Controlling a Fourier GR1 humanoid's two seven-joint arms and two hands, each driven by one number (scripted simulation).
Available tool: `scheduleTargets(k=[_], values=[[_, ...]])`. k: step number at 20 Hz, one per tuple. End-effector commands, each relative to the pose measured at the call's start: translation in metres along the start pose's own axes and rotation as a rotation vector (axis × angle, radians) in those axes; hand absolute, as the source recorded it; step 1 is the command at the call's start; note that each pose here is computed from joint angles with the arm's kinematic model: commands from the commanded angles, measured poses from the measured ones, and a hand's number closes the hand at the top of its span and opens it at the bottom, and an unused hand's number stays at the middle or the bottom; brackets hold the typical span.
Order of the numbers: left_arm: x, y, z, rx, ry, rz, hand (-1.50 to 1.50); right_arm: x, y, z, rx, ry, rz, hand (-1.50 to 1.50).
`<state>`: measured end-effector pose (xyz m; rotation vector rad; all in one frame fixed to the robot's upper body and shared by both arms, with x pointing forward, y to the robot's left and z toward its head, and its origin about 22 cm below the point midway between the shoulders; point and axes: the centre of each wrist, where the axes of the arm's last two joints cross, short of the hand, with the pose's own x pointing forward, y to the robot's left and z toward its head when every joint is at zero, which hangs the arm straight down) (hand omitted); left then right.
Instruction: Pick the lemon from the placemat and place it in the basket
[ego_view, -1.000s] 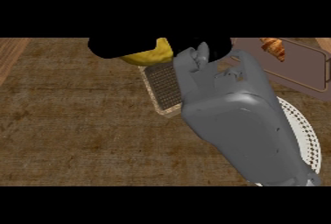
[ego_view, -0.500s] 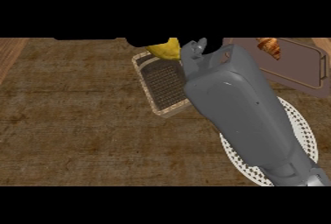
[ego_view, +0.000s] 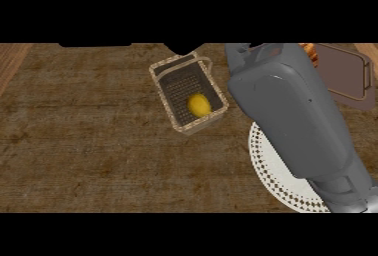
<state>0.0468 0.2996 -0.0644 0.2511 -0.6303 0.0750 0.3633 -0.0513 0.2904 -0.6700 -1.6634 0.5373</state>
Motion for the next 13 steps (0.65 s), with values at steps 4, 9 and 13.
scheduleTargets(k=[4, 9, 13], values=[[0.094, -0.011, -0.027, -0.074, -0.352, 0.024, 0.00, -0.004, -0.019, -0.008, -0.075, 0.016, -0.129, -1.50], [0.084, -0.008, -0.026, -0.059, -0.334, 0.035, 0.00, -0.027, -0.050, -0.015, -0.146, 0.079, -0.175, -1.50], [0.086, -0.004, -0.023, -0.048, -0.332, 0.050, 0.00, -0.058, -0.092, -0.023, -0.170, 0.127, -0.190, -1.50]])
